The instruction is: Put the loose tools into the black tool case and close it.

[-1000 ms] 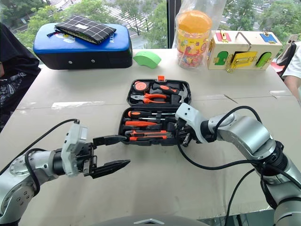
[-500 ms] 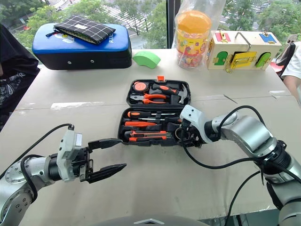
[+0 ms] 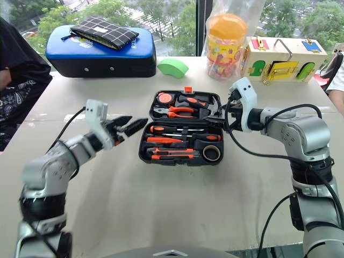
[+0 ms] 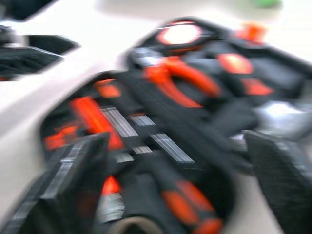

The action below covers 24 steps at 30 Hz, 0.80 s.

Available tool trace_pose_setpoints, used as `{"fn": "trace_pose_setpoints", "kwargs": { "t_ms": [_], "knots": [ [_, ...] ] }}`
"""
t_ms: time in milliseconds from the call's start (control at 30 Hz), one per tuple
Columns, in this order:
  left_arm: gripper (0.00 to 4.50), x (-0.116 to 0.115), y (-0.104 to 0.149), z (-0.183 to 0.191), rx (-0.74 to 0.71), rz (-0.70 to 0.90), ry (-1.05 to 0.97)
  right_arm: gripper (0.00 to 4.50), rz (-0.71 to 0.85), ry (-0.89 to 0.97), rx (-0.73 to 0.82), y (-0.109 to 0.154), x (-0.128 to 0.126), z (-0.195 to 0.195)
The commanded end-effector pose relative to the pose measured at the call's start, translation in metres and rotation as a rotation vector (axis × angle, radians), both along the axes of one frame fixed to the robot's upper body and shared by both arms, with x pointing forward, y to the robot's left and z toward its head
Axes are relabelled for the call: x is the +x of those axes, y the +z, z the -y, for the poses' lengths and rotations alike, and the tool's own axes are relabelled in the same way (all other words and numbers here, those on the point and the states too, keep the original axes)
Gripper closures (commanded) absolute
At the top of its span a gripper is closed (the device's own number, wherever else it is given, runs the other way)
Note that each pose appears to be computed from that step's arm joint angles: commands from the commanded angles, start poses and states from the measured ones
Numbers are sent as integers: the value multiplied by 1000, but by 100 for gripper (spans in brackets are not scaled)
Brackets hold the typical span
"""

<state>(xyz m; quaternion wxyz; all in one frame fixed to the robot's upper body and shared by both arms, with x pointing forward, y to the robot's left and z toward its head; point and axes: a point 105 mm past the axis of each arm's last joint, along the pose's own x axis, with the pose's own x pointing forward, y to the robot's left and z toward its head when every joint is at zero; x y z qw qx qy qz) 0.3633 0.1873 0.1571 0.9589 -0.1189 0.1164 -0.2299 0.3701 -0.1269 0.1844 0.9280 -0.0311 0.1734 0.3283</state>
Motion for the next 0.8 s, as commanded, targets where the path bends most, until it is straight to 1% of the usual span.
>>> {"fn": "trace_pose_setpoints", "kwargs": {
  "t_ms": [33, 133, 200, 267, 333, 367, 400, 467, 500, 533, 567, 600, 633, 667, 700, 733, 800],
  "knots": [
    [0, 27, -1, 3, 31, -52, 43, 3, 13, -118, -28, 0, 26, 8],
    [0, 53, -5, 3, 51, -96, 78, 3, -45, -191, -16, -13, 47, 14],
    [0, 66, -11, -1, 61, -131, 101, 3, -94, -199, 15, -22, 57, 10],
    [0, 75, -18, -7, 78, -170, 128, 3, -147, -191, 48, -31, 64, 3],
    [52, 78, -25, -12, 71, -208, 136, 0, -205, -158, 68, -44, 66, -5],
    [102, 78, -29, -13, 80, -223, 128, 26, -226, -137, 78, -48, 66, -8],
    [102, 78, -31, -14, 88, -234, 117, 26, -244, -120, 90, -52, 66, -11],
    [190, 76, -33, -9, 76, -248, 62, 85, -260, -109, 83, -57, 66, -11],
    [232, 75, -33, -8, 71, -251, 42, 132, -263, -109, 68, -60, 66, -9],
    [287, 74, -33, -6, 68, -252, 18, 190, -263, -109, 61, -62, 66, -8],
    [315, 72, -31, -2, 45, -257, -14, 217, -259, -114, 58, -64, 67, -5],
    [361, 71, -29, 1, 26, -257, -40, 272, -255, -116, 59, -64, 67, -3],
    [402, 70, -27, 4, 18, -251, -67, 315, -246, -113, 70, -63, 68, -3],
    [450, 68, -25, 6, 12, -248, -92, 374, -238, -109, 80, -61, 68, -2],
    [450, 66, -23, 8, -3, -250, -111, 418, -226, -102, 82, -59, 68, -2],
    [450, 64, -22, 9, -11, -250, -127, 440, -217, -88, 78, -58, 67, -2],
    [450, 61, -19, 12, -24, -230, -161, 440, -194, -46, 89, -54, 65, -7]
  ]
}}
